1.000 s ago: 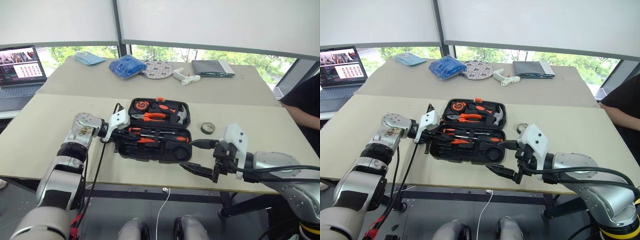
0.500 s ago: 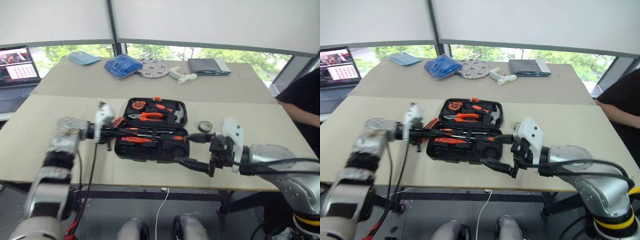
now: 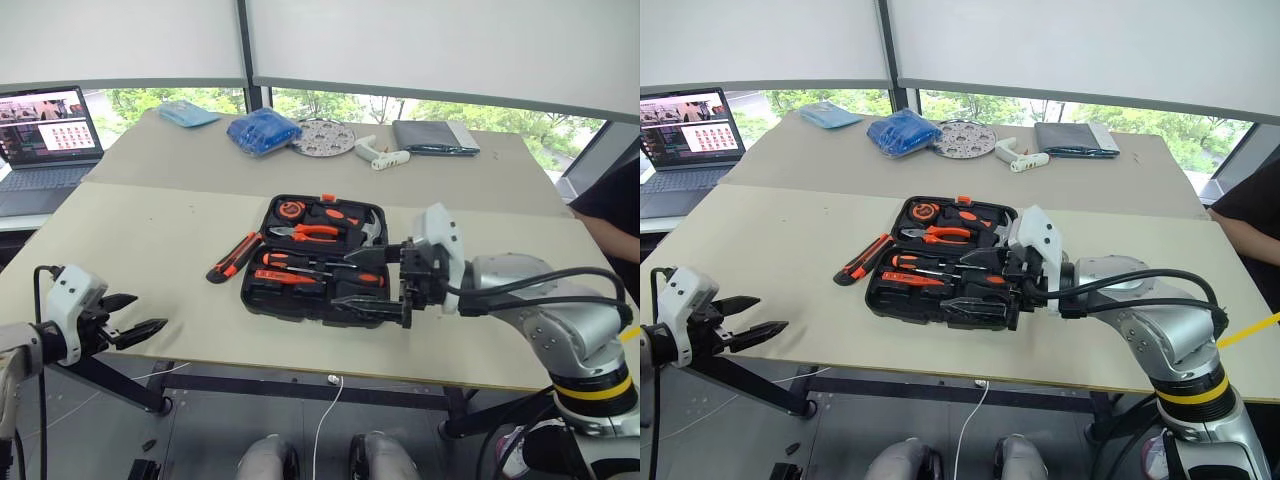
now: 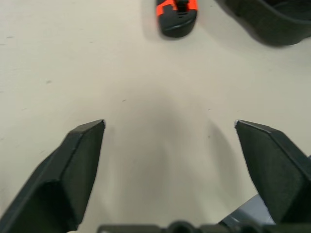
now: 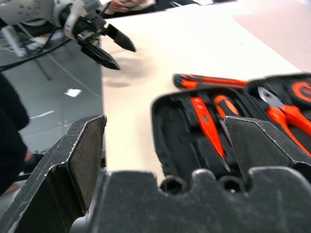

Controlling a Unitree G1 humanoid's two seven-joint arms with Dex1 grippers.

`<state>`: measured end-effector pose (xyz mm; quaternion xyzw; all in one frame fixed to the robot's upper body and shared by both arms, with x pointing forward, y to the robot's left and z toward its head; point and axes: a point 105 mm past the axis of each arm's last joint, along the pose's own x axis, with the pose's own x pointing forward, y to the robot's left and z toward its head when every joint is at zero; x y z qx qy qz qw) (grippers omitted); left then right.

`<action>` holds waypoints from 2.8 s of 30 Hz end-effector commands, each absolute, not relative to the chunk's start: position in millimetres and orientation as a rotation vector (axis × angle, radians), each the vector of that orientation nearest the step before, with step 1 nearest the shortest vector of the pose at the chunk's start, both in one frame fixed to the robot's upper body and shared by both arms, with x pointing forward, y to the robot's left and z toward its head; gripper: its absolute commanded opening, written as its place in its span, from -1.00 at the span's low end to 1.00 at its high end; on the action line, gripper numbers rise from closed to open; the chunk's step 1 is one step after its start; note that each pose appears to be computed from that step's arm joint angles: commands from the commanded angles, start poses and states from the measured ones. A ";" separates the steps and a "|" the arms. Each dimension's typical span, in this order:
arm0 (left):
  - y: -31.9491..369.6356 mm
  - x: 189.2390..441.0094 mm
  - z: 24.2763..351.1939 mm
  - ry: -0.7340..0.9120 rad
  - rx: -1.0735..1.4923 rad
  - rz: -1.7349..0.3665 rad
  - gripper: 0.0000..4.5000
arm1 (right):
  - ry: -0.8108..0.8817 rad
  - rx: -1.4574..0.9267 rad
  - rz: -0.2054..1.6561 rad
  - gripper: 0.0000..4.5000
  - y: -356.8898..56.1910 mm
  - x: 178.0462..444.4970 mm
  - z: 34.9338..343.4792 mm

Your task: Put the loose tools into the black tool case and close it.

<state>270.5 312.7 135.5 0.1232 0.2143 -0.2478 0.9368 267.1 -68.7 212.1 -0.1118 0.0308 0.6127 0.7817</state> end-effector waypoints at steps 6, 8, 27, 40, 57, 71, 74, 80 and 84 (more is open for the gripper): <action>269.6 349.9 161.5 0.504 0.434 -0.537 0.97 | 0.001 -0.265 1.321 1.00 -66.6 259.7 220.8; 257.7 368.9 163.8 0.503 0.424 -0.542 0.97 | 0.006 -0.262 1.314 1.00 -67.5 256.7 218.6; 264.1 405.3 117.0 0.634 0.391 -0.495 -0.09 | 0.004 -0.278 1.252 1.00 -69.8 253.7 209.9; 214.3 324.8 225.5 0.229 0.460 -1.131 -0.27 | 0.056 -0.269 1.287 1.00 -85.3 249.9 208.8; 143.2 333.4 173.0 0.394 0.786 -1.599 -0.27 | 0.116 -0.325 1.285 1.00 -94.8 230.0 201.5; 127.3 346.6 147.1 0.482 0.766 -1.650 -0.27 | 0.094 -0.317 1.204 1.00 -93.2 237.1 199.3; 126.7 350.3 146.2 0.479 0.757 -1.640 0.25 | 0.094 -0.317 1.197 1.00 -93.0 237.8 199.0; 118.6 354.4 168.3 0.411 0.651 -1.619 0.98 | 0.098 -0.312 1.200 1.00 -92.0 236.5 197.9; 121.6 354.9 176.4 0.364 0.637 -1.606 0.86 | 0.101 -0.311 1.202 1.00 -91.6 236.6 196.5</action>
